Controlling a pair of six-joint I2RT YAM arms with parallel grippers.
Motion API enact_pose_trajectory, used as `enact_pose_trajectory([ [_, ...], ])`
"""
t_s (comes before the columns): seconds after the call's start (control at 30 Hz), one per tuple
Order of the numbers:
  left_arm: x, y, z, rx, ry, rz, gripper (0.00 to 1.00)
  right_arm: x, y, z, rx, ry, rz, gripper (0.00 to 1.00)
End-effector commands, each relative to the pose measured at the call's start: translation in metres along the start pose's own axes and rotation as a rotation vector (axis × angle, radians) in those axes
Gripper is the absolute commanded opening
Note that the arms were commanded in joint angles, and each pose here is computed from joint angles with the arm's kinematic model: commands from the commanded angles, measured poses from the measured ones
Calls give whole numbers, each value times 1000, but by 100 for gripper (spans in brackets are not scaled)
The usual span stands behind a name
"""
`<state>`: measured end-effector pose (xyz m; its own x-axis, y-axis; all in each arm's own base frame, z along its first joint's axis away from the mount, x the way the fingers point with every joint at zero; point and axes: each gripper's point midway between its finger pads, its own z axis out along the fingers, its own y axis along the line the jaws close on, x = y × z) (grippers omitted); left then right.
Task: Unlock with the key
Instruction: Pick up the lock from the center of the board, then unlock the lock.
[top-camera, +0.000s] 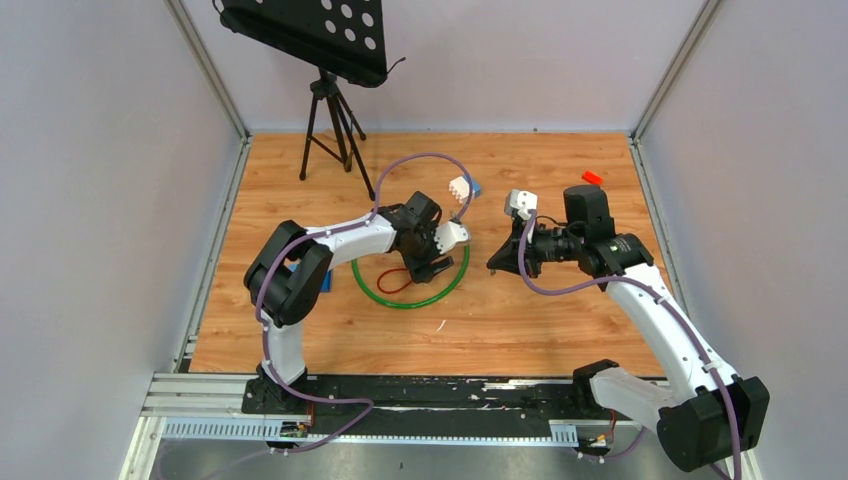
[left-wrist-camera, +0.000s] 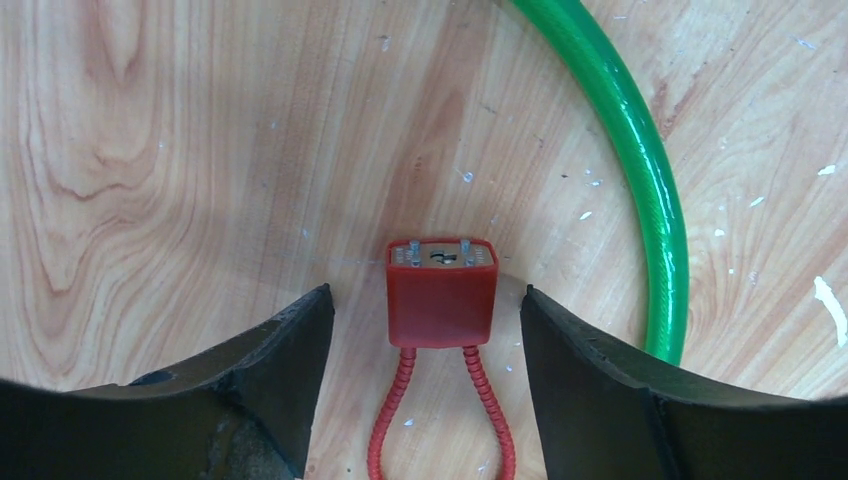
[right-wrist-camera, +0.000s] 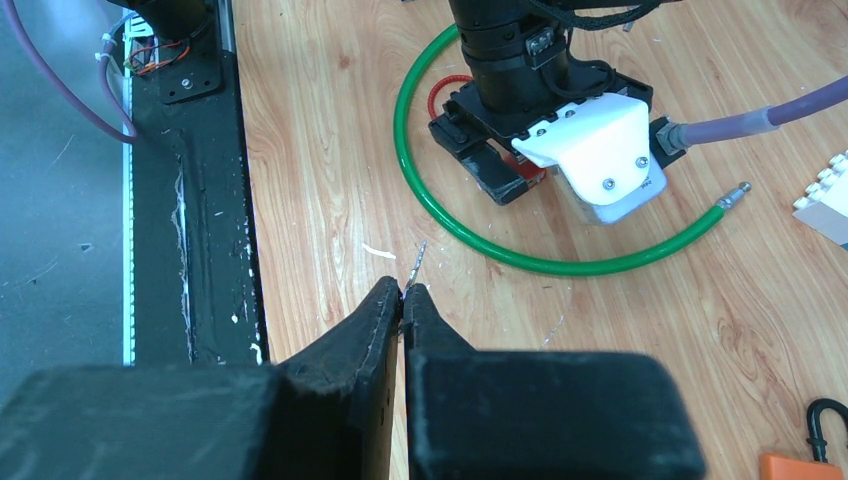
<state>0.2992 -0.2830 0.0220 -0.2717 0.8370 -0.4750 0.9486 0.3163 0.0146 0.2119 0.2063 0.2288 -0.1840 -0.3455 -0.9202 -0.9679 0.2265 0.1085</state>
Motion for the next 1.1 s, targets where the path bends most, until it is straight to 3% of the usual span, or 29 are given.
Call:
enact_pose_trajectory([
  [0.0, -4, 0, 9, 0, -6, -7, 71, -6, 3, -3, -11, -27, -27, 0],
  [0.27, -7, -12, 6, 58, -54, 51, 33, -8, 1, -4, -3, -37, 1, 0],
  [0.47, -44, -16, -35, 57, -248, 211, 12, -17, -1, -3, -7, -66, 54, 0],
  [0.53, -61, -19, -57, 57, -341, 262, 0, -19, -1, -3, -10, -77, 71, 0],
  [0.7, -97, -27, -123, -22, -595, 387, 0, -17, -3, 0, -20, -80, 110, 0],
  [0.83, -114, -23, -166, -180, -805, 313, 0, -16, -5, 5, -44, -75, 155, 0],
  [0.97, -109, -31, -177, -179, -822, 304, 0, -25, -7, 10, -98, -88, 212, 0],
  [1.07, -102, -54, -184, -135, -870, 423, 0, -36, -7, 15, -160, -102, 259, 0],
])
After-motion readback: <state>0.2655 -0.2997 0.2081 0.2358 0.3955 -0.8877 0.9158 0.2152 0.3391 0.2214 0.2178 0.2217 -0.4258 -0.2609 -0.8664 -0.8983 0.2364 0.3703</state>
